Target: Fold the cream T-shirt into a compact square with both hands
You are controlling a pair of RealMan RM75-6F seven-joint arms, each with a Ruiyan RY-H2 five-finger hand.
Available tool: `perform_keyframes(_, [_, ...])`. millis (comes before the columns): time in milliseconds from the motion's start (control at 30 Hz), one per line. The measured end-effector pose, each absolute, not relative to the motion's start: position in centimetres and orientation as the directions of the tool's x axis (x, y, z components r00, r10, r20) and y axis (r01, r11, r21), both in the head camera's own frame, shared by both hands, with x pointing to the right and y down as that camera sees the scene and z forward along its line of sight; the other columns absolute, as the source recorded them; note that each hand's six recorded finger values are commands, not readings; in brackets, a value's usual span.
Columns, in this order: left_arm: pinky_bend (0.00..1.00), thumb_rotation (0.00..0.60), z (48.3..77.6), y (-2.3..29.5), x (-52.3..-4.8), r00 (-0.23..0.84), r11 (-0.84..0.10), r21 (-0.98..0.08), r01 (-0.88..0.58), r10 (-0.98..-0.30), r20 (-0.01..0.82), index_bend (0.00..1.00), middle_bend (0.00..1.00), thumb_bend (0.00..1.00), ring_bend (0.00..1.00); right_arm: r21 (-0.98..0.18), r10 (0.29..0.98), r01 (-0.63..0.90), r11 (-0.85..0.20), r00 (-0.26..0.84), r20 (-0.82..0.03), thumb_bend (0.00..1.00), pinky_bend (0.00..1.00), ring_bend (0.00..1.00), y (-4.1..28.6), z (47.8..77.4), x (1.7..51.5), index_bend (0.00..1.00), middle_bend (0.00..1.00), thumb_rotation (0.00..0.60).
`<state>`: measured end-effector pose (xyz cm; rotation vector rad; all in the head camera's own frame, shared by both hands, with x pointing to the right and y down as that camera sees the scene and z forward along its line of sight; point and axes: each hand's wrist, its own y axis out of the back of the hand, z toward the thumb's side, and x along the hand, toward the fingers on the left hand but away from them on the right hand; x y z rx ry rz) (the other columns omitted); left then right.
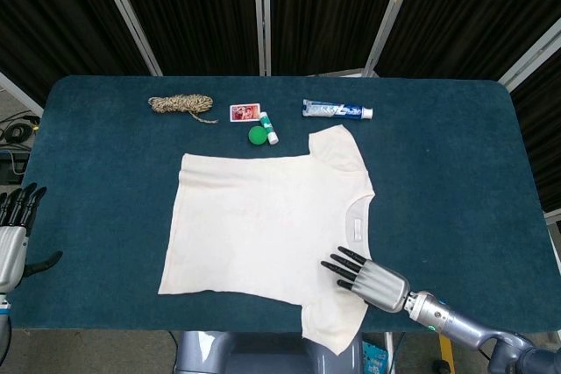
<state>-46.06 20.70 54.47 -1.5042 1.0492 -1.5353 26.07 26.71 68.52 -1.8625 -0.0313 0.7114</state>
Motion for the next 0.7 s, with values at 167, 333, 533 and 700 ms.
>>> perform_keyframes(167, [0.0,0.6,54.5,20.6,-46.1,-0.048,-0.399,-0.916,-0.041,-0.915,0.401,0.0,0.0,0.0,0.0,-0.864,0.342,-0.307,-0.398,0.824,-0.451,0.08,0.0,0.0,26.7,68.5,26.3,0.4,0.01,0.6])
perform_keyframes(333, [0.0,0.6,54.5,20.6,-46.1,-0.049,-0.399,-0.916,-0.042,-0.915,0.401,0.0,0.0,0.0,0.0,-0.858,0.328,-0.357,-0.369,0.814,-0.479,0.08,0.0,0.0,26.5,68.6,27.5,0.4,0.01,0.6])
perform_keyframes(533, [0.0,0.6,54.5,20.7,-46.1,-0.048,-0.401,-0.915,-0.042,-0.914,0.402,0.0,0.0,0.0,0.0,-0.856,0.324,-0.365,-0.366,0.812,-0.485,0.08,0.0,0.0,26.7,68.4,28.3,0.4,0.02,0.6])
perform_keyframes(700, [0.0,0.6,54.6,20.7,-46.1,-0.049,-0.403,-0.914,-0.039,-0.913,0.404,0.0,0.0,0.0,0.0,-0.861,0.326,-0.36,-0.359,0.816,-0.478,0.08,0.0,0.0,26.7,68.0,28.7,0.4,0.02,0.6])
